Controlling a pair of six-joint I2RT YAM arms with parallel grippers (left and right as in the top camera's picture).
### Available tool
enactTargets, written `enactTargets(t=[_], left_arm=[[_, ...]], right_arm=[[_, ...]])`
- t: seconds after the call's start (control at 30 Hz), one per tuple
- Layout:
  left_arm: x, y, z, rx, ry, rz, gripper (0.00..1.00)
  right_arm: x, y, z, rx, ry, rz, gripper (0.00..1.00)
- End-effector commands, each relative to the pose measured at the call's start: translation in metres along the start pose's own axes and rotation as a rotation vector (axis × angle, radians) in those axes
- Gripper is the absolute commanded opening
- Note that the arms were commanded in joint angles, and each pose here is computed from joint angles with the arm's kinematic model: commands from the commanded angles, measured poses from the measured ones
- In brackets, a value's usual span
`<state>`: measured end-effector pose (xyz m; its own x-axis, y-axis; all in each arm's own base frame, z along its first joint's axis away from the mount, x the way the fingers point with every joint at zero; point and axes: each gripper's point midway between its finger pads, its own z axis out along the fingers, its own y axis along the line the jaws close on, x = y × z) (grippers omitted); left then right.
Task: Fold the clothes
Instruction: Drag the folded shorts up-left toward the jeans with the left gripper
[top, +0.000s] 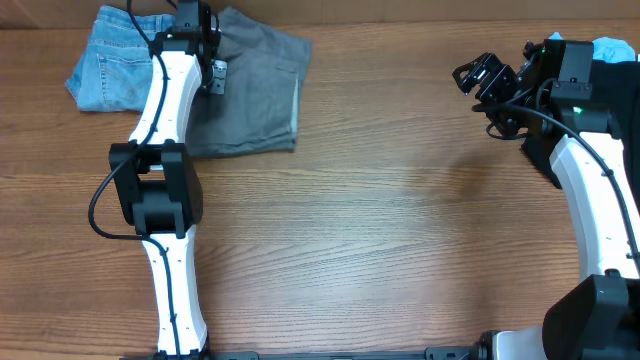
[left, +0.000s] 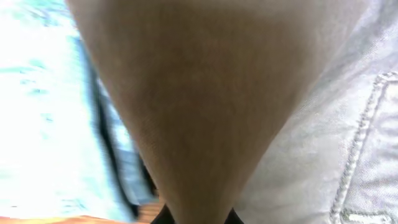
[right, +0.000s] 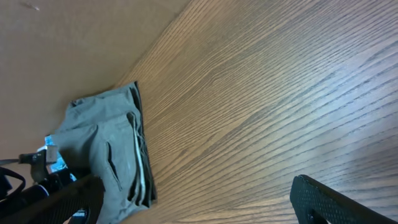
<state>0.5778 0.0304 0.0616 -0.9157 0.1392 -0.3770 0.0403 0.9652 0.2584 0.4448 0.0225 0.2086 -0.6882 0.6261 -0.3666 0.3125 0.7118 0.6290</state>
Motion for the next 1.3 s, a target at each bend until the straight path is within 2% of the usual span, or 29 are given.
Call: enactTargets(t=[0.0,0.57,0.7,0.9,1.1,1.27], left_arm=[[-0.012,0.039,-0.005,-0.16,-0.029,0.017,0.04],[-0.052,0.095,-0.07,-0.26,-0.162,-0.128,0.04],[-0.05,0.113,-0.072,-0.312,-0.16,-0.161,0.04],[-0.039,0.143,-0.068,-0.331,-0.153,-0.287,0.04],[-0.032,0.168,-0.065,-0.345,-0.156,-0.342,0.04],[-0.04,0.177,-0.068,-0.362,-0.207,-0.401,0.04]], right_arm=[[-0.001,0.002,0.0,-0.008,-0.003,0.003,1.0],[-0.001,0.002,0.0,-0.008,-0.003,0.003,1.0],[-0.002,0.002,0.0,-0.008,-0.003,0.002,1.0],[-0.001,0.002,0.0,-0.008,-0.003,0.003,1.0],[-0.001,0.002,0.0,-0.008,-0.003,0.003,1.0],[-0.001,0.002,0.0,-0.008,-0.003,0.002,1.0]])
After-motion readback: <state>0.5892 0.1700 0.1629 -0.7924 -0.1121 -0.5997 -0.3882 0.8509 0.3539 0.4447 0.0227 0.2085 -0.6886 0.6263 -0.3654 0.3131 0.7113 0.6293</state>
